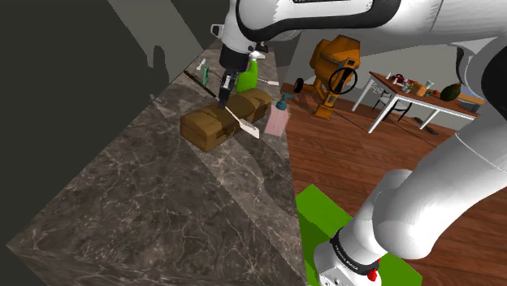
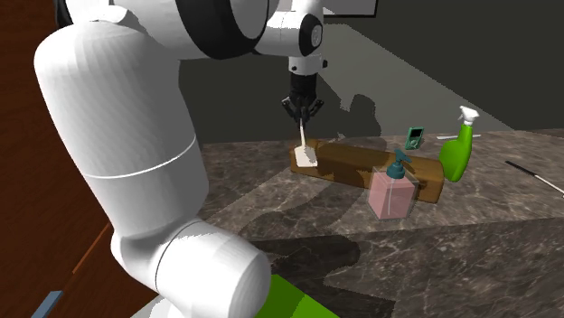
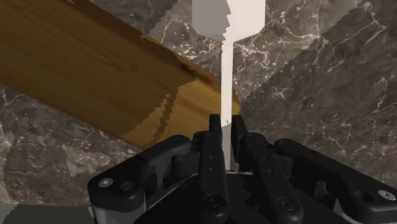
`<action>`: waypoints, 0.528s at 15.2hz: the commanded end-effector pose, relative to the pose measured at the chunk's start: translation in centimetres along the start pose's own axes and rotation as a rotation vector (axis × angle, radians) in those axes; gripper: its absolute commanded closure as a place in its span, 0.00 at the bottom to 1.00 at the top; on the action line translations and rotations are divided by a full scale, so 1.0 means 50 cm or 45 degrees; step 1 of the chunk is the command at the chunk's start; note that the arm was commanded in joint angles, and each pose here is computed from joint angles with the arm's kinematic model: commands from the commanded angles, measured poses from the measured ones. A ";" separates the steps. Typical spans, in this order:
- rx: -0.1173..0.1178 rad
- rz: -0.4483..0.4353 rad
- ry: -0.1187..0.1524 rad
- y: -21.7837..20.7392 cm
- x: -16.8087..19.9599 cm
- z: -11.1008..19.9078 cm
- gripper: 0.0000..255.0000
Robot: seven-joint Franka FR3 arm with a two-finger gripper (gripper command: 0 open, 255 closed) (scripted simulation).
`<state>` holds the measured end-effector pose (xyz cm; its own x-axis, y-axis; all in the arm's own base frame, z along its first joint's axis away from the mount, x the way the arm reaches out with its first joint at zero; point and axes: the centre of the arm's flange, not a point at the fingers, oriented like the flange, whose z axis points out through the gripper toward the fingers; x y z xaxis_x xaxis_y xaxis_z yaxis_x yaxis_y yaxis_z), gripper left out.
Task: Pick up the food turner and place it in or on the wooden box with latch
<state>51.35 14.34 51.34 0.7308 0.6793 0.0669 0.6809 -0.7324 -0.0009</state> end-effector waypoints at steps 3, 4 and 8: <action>0.000 -0.001 -0.001 0.107 -0.013 -0.008 1.00; 0.000 -0.001 -0.001 0.133 -0.017 -0.009 1.00; 0.000 -0.001 -0.001 0.238 -0.032 -0.015 1.00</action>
<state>57.37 5.87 52.06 0.7311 0.6790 0.0667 0.6806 -0.7327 -0.0013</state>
